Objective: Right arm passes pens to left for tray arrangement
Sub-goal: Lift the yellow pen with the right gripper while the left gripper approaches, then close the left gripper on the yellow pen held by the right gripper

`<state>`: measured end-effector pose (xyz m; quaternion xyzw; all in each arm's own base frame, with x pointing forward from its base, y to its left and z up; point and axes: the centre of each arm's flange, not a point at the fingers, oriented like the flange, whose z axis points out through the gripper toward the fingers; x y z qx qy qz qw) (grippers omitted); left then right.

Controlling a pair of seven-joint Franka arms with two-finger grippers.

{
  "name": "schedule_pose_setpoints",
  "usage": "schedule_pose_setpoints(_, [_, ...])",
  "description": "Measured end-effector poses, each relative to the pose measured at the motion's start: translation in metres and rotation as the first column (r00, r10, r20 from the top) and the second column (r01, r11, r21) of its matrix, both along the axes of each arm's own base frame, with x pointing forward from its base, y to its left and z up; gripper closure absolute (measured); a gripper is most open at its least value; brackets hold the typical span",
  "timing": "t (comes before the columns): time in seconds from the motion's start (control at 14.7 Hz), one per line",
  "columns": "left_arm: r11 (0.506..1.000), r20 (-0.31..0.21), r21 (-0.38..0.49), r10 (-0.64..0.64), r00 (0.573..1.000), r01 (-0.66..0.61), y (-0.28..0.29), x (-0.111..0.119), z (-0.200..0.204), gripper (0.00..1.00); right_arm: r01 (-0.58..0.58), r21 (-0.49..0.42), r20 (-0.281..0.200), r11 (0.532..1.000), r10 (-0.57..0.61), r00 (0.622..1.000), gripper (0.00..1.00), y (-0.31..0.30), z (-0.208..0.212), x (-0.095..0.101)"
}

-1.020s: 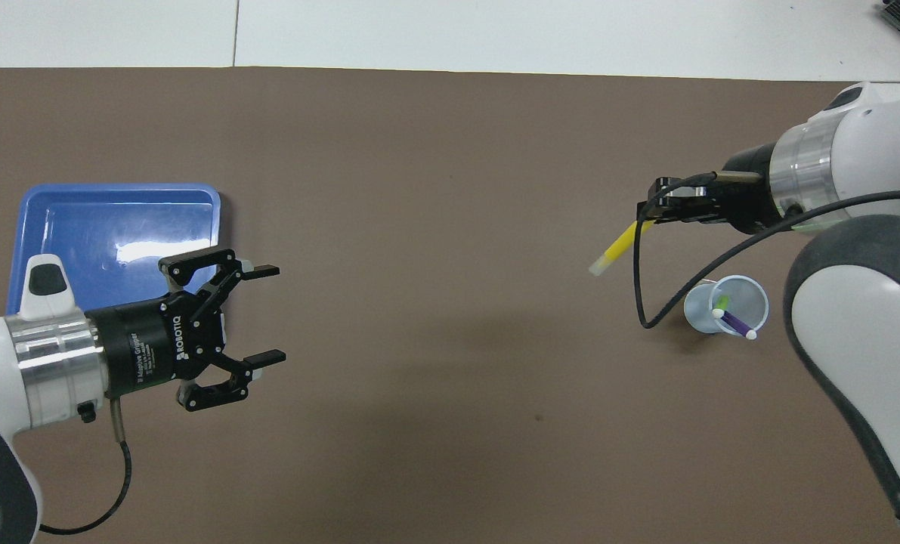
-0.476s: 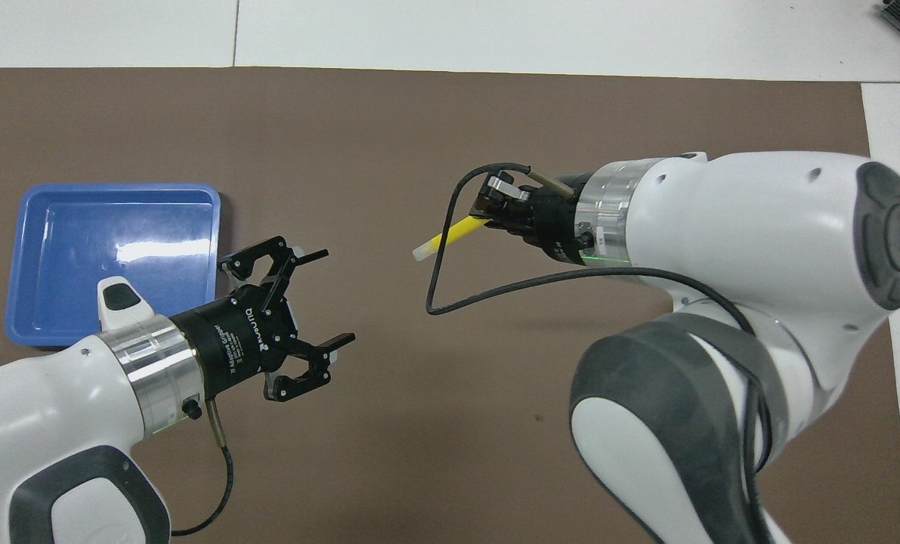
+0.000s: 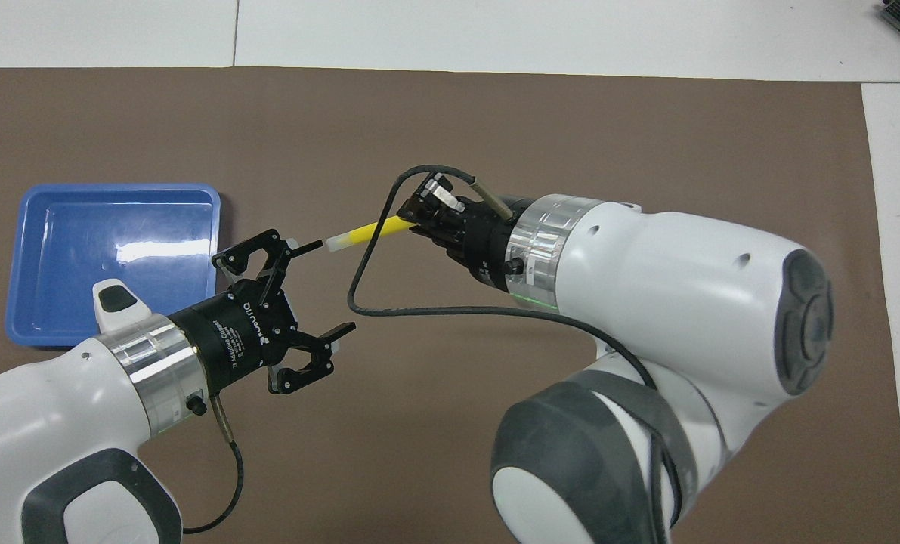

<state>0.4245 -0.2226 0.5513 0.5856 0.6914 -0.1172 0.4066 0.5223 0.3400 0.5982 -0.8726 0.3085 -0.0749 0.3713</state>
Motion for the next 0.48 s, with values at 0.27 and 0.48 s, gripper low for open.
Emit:
schedule_pose_setpoints(0.27, [1.0,0.013,0.004,0.01,1.0,-0.01,-0.015,-0.005,-0.001,0.0,0.001,0.015,-0.011,1.0,-0.001,1.0,0.83,0.014,0.0,-0.012])
schedule_pose_setpoints(0.48, [1.0,0.017,0.005,0.013,1.0,-0.013,-0.016,-0.005,-0.002,0.0,0.003,0.015,-0.011,1.0,-0.003,1.0,0.83,0.013,0.0,-0.012])
